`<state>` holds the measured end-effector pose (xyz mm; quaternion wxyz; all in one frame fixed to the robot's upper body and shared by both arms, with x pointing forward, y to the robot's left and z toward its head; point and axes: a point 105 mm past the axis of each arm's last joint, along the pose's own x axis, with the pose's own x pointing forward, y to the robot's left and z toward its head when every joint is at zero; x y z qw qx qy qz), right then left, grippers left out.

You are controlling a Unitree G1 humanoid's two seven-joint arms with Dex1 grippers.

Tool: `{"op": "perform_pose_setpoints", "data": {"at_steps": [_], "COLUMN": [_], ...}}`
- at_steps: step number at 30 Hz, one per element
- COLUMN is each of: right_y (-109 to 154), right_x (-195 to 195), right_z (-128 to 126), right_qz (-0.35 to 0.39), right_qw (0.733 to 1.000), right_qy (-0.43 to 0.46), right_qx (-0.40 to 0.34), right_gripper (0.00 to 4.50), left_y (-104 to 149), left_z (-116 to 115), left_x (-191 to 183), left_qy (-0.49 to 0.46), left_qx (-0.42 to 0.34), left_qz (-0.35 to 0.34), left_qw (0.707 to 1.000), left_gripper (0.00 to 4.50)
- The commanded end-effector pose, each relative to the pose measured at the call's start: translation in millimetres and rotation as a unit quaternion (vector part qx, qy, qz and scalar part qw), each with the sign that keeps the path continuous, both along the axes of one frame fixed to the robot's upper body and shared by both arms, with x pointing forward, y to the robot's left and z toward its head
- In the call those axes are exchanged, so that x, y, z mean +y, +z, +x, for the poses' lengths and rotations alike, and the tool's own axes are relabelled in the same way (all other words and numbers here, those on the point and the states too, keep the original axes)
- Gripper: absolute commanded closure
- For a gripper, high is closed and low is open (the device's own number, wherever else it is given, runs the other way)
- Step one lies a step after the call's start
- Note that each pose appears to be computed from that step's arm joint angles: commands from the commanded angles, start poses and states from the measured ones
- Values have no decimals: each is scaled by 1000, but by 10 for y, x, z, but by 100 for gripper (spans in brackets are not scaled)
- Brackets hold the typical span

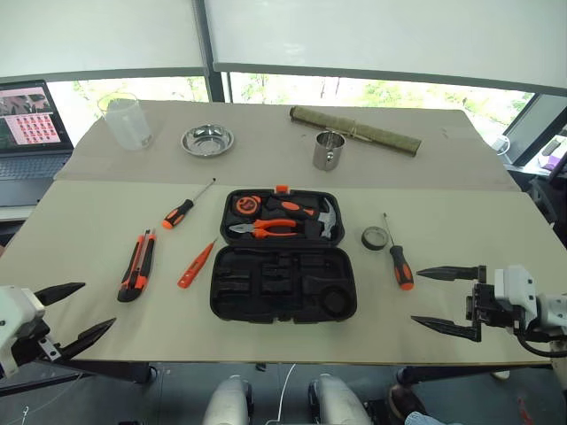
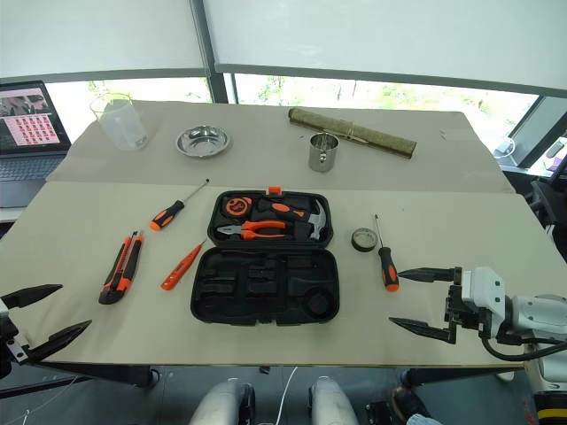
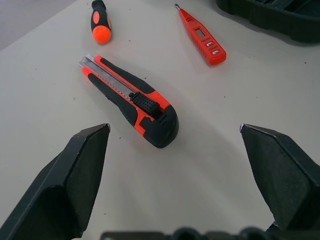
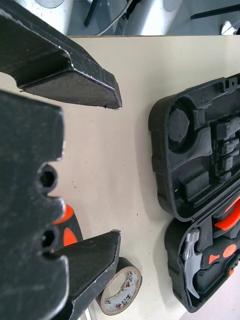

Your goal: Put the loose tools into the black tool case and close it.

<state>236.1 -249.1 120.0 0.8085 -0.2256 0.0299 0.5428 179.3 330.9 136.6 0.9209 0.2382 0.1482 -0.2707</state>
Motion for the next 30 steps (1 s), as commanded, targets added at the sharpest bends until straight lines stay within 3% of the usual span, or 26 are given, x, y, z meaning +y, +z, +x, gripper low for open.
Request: {"op": "perform_pose_setpoints", "data": {"at_steps": [1, 5, 9, 13, 16, 22, 30], "right_y": [89, 349, 713, 878, 835, 795, 768], "right_x": [56, 241, 477, 593, 599, 590, 596], "right_z": [47, 217, 271, 251, 221, 260, 336], "right_qz": [8, 104, 226, 286, 290, 279, 272], "right_qw": [1000, 990, 964, 942, 940, 942, 946], "right_qy": [-1, -33, -31, -38, -45, -56, -62], "right_qx": [-29, -90, -134, -169, -171, -177, -168], "right_gripper": [2, 2, 2, 2, 2, 2, 2], "left_y": [106, 235, 284, 19, 74, 501, 479], "left_z": [59, 104, 2, -253, -213, 550, 1667], "left_x": [-29, 65, 404, 631, 625, 119, -270], "left_qy": [10, 69, 211, 338, 366, 255, 215], "left_qx": [-24, -45, -72, 12, 29, 43, 86], "left_qz": [-23, -96, -156, -193, -231, -248, -212], "left_qw": [999, 992, 962, 921, 901, 934, 950], "left_gripper": [0, 0, 0, 0, 0, 0, 0]}}
